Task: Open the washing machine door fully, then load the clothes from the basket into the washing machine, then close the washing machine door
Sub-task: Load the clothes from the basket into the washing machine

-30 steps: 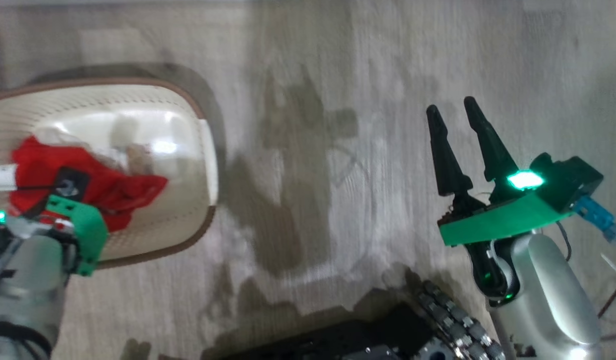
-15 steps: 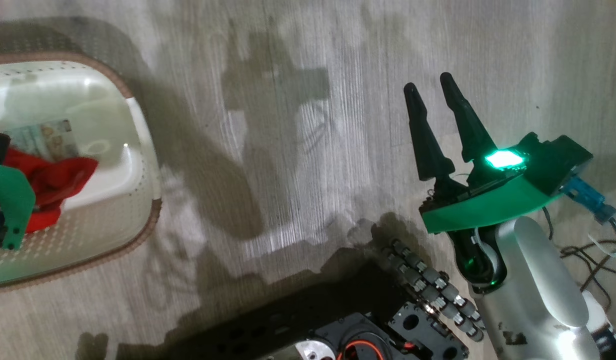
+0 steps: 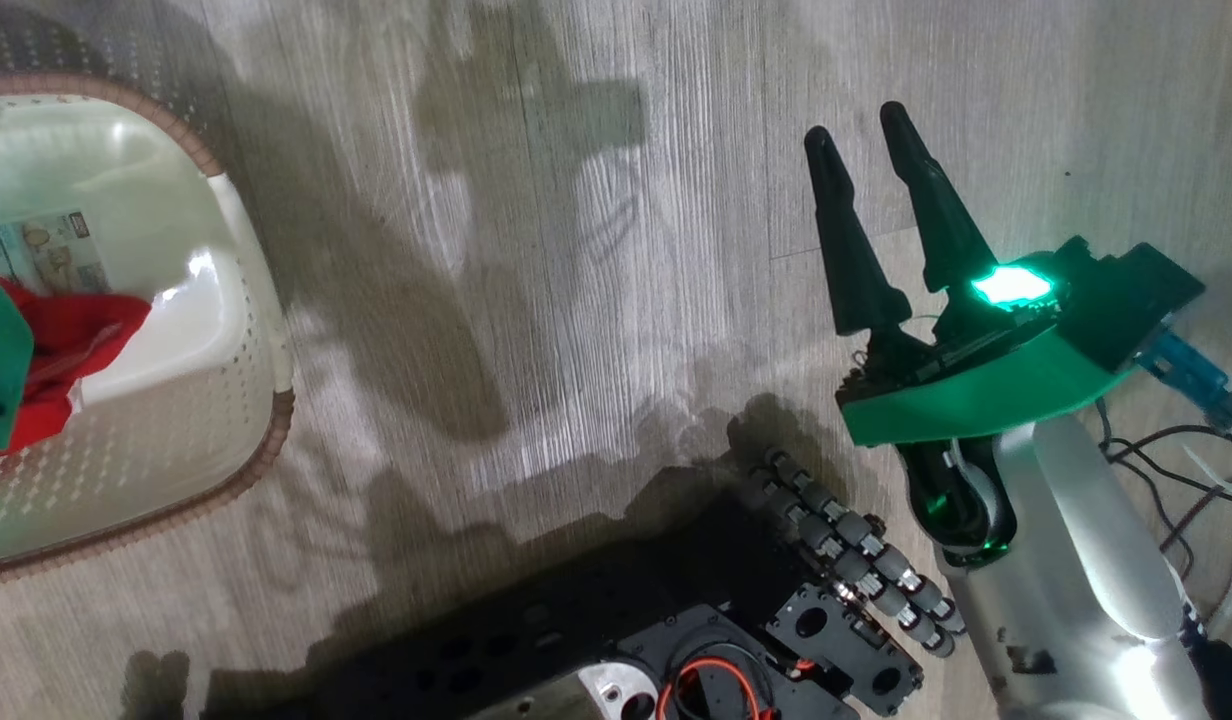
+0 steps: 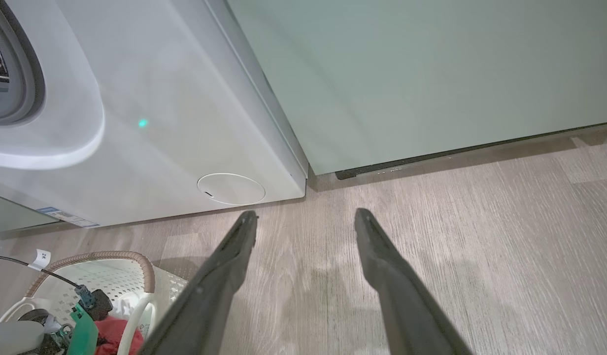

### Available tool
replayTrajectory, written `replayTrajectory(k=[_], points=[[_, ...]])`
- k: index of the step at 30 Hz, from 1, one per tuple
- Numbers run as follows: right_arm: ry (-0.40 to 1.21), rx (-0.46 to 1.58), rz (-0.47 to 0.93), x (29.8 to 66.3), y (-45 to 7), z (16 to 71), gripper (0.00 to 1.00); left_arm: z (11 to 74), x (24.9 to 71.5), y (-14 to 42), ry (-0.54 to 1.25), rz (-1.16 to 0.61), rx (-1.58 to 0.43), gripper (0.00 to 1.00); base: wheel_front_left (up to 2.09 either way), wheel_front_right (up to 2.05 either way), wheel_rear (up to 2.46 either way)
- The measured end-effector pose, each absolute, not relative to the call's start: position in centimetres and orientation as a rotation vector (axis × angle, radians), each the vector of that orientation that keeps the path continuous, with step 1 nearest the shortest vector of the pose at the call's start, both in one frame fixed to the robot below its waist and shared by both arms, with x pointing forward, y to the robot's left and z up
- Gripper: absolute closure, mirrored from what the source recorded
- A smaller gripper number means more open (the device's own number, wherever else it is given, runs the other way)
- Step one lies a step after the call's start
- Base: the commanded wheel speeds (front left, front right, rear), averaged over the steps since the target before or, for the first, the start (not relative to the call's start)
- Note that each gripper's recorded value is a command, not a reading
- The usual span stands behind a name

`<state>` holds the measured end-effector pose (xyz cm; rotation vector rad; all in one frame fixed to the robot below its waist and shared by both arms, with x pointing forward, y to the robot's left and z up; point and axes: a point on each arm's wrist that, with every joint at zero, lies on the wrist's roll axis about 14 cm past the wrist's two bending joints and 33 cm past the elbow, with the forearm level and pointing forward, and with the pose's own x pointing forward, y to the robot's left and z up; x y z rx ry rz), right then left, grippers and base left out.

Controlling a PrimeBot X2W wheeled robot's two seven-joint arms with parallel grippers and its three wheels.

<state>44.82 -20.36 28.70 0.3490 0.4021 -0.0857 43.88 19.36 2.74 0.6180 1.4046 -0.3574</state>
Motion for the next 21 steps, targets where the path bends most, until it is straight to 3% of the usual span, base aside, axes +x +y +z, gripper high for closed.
replayTrajectory(k=[5, 7, 8, 21], points=[[0.405, 0.344, -0.079, 44.9, -20.2, 28.5, 0.0, 2.6, 43.7, 19.4, 1.422, -0.346, 0.606, 0.0, 0.0, 0.0, 0.0], [0.405, 0.345, -0.079, 44.9, -20.2, 28.4, 0.0, 2.6, 43.9, 19.4, 1.425, -0.341, 0.599, 0.75, 0.0, 0.0, 0.0], [0.404, 0.345, -0.079, 44.9, -20.2, 28.4, 0.0, 2.7, 43.9, 19.4, 1.425, -0.345, 0.597, 1.0, 0.0, 0.0, 0.0], [0.347, 0.336, -0.083, 45.5, -20.7, 30.8, 0.0, 5.1, 44.2, 18.5, 1.387, -0.35, 0.55, 1.0, 0.0, 0.0, 0.0]])
